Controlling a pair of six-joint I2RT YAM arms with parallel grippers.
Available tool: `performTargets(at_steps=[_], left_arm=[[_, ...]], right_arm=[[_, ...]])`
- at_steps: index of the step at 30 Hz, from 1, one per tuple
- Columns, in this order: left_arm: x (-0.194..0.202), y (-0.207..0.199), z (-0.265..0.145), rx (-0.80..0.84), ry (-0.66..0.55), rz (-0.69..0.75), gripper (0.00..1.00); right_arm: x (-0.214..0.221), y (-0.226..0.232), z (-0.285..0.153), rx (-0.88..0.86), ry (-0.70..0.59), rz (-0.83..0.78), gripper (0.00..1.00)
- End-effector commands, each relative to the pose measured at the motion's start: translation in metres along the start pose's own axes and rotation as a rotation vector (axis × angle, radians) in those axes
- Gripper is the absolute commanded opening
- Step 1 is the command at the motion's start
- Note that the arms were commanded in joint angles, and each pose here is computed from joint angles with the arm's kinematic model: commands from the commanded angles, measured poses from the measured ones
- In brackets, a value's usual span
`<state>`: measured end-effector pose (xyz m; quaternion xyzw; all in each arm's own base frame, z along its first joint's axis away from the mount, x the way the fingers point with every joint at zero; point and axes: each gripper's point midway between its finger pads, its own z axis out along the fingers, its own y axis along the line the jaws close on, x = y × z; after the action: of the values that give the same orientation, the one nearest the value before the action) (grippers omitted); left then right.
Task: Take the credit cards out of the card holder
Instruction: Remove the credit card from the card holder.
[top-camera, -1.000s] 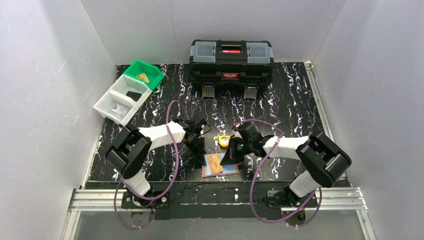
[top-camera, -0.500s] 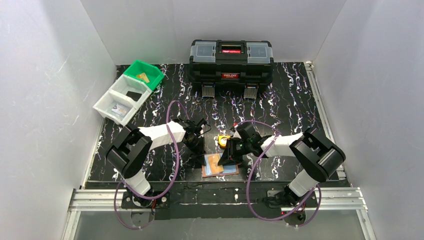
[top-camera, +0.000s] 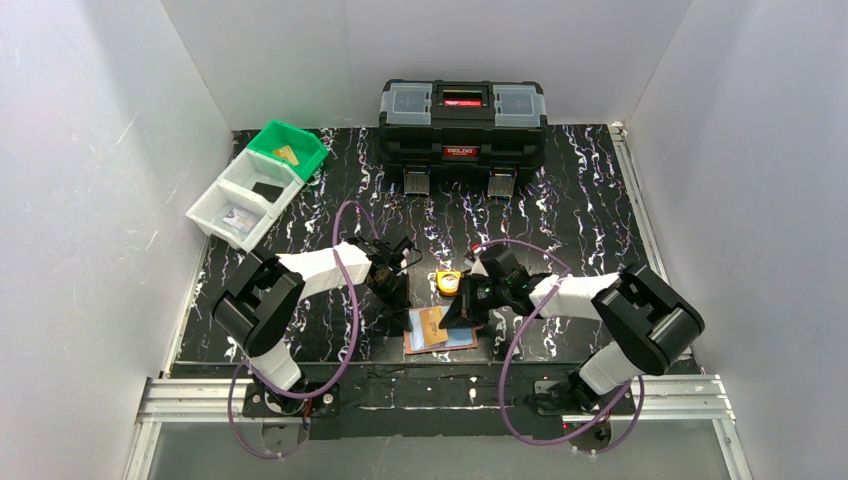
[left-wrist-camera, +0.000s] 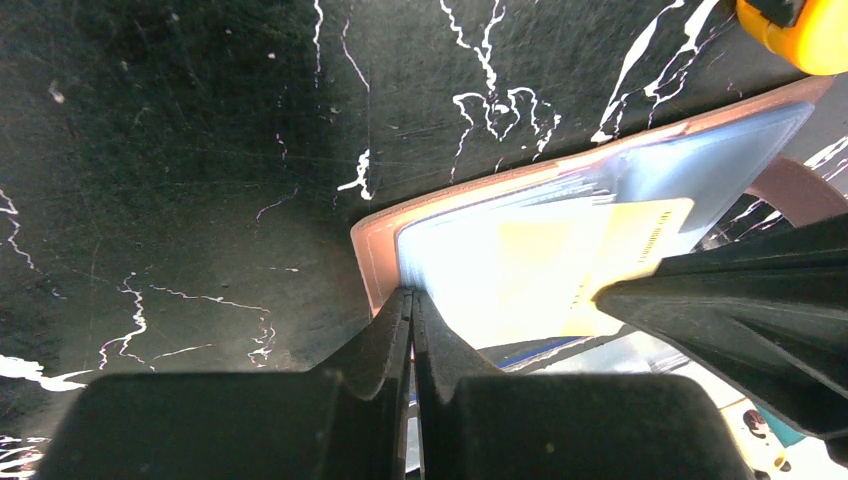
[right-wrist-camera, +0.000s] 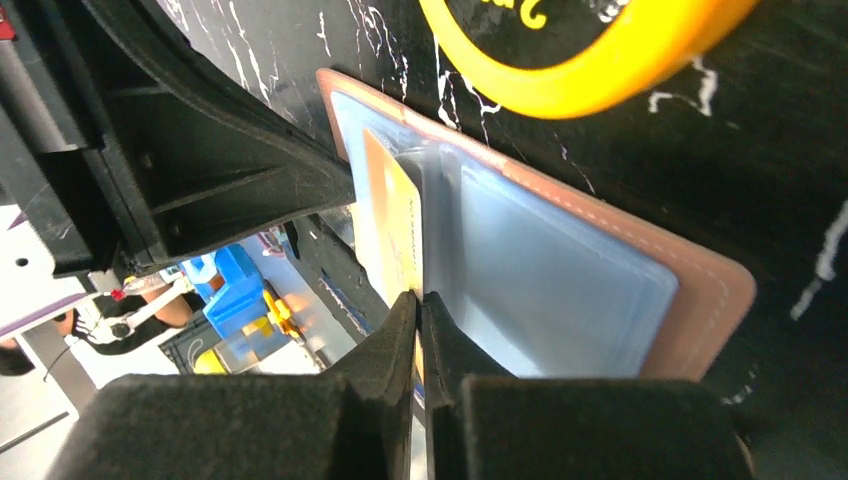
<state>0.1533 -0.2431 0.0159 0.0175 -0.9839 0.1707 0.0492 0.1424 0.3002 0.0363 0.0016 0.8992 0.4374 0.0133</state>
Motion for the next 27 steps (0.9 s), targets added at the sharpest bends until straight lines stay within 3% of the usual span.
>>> performTargets(at_steps=[1,11,18,21,23,26,27], left_arm=[[0.012,0.061,0.027,-0.245,0.027,-0.002,0.0],[0.004,0.045,0.01,-0.217,-0.006,0.021,0.0],[-0.017,0.009,-0.042,-0.164,-0.102,0.068,0.01],[-0.026,-0.011,-0.079,-0.128,-0.164,0.103,0.1],[-0.031,-0.019,-0.1,-0.091,-0.194,0.111,0.22],[-0.037,-0.038,-0.142,0.127,-0.247,0.081,0.56],[-0.041,-0.044,-0.157,0.203,-0.281,0.075,0.6]], right_arm=[[-0.004,-0.017,-0.013,0.064,-0.056,0.002,0.06],[-0.009,-0.008,-0.032,0.069,-0.102,-0.045,0.05],[-0.015,0.001,-0.046,0.103,-0.137,-0.066,0.04],[-0.019,0.019,-0.059,0.091,-0.16,-0.103,0.04],[-0.021,0.029,-0.066,0.077,-0.169,-0.118,0.04],[-0.034,0.068,-0.083,-0.031,-0.188,-0.134,0.03],[-0.04,0.083,-0.089,-0.097,-0.186,-0.126,0.03]])
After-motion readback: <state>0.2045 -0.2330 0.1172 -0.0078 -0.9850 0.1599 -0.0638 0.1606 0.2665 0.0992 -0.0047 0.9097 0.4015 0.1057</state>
